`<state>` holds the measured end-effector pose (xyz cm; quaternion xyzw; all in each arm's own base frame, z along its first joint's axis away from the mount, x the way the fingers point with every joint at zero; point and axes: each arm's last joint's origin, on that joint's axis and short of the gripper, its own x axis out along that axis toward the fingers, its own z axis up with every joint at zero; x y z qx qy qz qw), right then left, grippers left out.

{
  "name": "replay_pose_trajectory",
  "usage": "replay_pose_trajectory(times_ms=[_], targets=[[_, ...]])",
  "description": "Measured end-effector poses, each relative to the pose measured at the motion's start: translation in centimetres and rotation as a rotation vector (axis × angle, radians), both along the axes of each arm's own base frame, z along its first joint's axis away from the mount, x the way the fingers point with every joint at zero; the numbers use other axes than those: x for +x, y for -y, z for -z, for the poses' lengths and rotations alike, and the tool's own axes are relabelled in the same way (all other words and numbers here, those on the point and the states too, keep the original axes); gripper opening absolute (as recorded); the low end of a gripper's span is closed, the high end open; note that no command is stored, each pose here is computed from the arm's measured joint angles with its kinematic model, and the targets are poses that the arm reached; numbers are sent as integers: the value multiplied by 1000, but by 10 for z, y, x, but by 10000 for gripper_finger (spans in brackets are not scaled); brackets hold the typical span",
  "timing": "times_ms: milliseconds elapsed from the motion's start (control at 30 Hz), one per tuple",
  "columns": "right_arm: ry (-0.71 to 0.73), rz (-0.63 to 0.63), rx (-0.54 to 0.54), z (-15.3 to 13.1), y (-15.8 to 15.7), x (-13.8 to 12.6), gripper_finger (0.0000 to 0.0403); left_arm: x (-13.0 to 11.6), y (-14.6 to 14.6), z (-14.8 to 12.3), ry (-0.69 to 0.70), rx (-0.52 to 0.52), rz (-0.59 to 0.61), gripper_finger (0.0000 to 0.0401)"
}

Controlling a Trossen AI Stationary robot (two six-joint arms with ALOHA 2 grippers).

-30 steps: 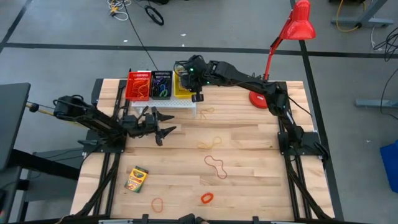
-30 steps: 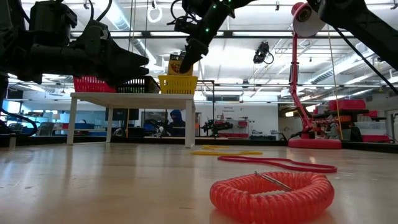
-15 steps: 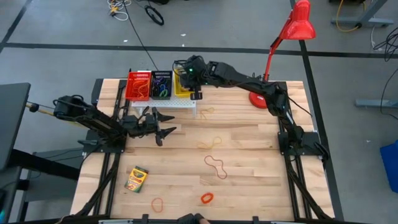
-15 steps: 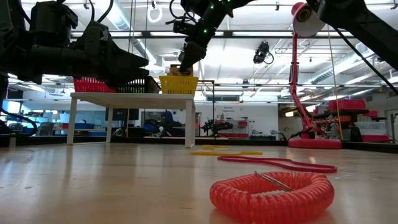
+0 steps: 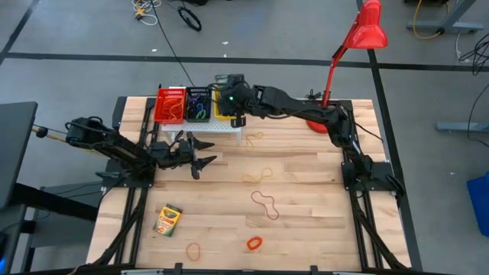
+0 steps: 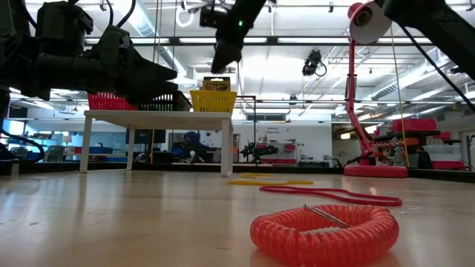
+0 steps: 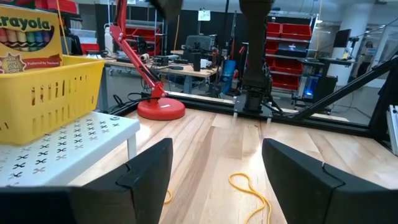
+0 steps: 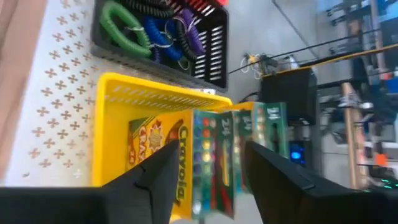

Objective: Pick & Place Office Desk Supplies
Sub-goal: Put the yellow rubber band into the red bin on the shelf

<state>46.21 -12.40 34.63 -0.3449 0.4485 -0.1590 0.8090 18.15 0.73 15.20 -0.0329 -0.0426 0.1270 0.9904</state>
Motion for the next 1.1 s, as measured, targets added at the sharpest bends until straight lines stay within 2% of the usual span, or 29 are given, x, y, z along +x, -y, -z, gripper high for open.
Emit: replay_pose_trajectory(times_ms=[100, 200, 300, 333, 467, 767, 933, 1100], targets=[[-10, 18, 1, -15, -18, -12, 161, 0, 0, 0, 0, 1, 8, 247], [-25, 46, 106, -28, -27, -32, 102, 0, 1, 0, -1, 2, 29, 236], [-21, 114, 214, -33, -13, -48, 26, 0, 1, 0, -3, 13, 31, 222], [-23, 130, 250, -32, -8, -51, 14, 0, 1, 0, -4, 20, 29, 216], [-27, 169, 319, -14, 13, -53, 15, 0, 1, 0, -16, 66, 23, 197], [-76, 215, 383, 38, 49, -54, 4, 0, 1, 1, -25, 73, 25, 158], [-63, 165, 435, 45, 47, -50, 4, 0, 1, 1, -25, 75, 25, 148], [-38, 123, 434, 43, 43, -46, 3, 0, 1, 1, -25, 75, 25, 146]])
